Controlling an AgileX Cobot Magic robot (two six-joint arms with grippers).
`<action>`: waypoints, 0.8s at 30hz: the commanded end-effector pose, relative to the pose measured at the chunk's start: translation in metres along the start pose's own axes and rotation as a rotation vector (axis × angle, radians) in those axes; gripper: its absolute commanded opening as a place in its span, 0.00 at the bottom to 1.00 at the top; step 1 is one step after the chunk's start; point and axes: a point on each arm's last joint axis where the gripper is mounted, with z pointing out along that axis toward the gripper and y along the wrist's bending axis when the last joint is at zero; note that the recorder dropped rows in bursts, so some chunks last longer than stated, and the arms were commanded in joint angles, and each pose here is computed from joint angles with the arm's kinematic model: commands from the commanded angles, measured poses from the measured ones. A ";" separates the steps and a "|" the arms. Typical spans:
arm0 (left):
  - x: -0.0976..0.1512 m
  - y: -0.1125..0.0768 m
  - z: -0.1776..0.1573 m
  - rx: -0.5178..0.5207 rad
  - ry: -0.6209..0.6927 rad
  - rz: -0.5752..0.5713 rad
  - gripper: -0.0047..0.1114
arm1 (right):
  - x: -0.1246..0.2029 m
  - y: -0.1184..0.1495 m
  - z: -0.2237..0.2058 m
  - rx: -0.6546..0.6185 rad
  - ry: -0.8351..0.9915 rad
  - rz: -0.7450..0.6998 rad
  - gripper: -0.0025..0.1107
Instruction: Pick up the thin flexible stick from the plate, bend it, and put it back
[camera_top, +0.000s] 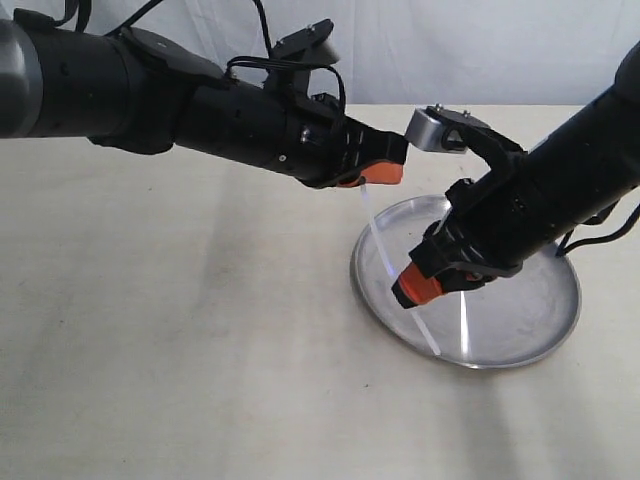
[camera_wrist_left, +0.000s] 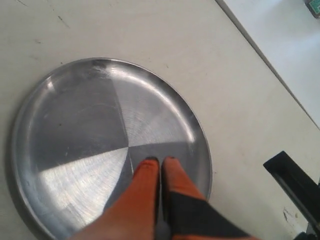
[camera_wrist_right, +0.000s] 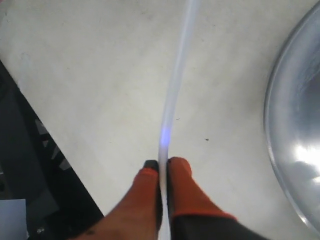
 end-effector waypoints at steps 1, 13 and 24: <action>-0.002 -0.014 -0.007 0.022 -0.009 0.060 0.04 | -0.002 -0.003 -0.003 0.057 -0.011 -0.033 0.01; -0.004 -0.018 -0.014 0.009 -0.011 0.136 0.04 | -0.010 -0.003 -0.009 0.090 -0.029 -0.070 0.01; -0.001 -0.014 -0.014 -0.033 0.024 0.228 0.04 | -0.009 -0.002 -0.009 0.077 -0.020 -0.068 0.01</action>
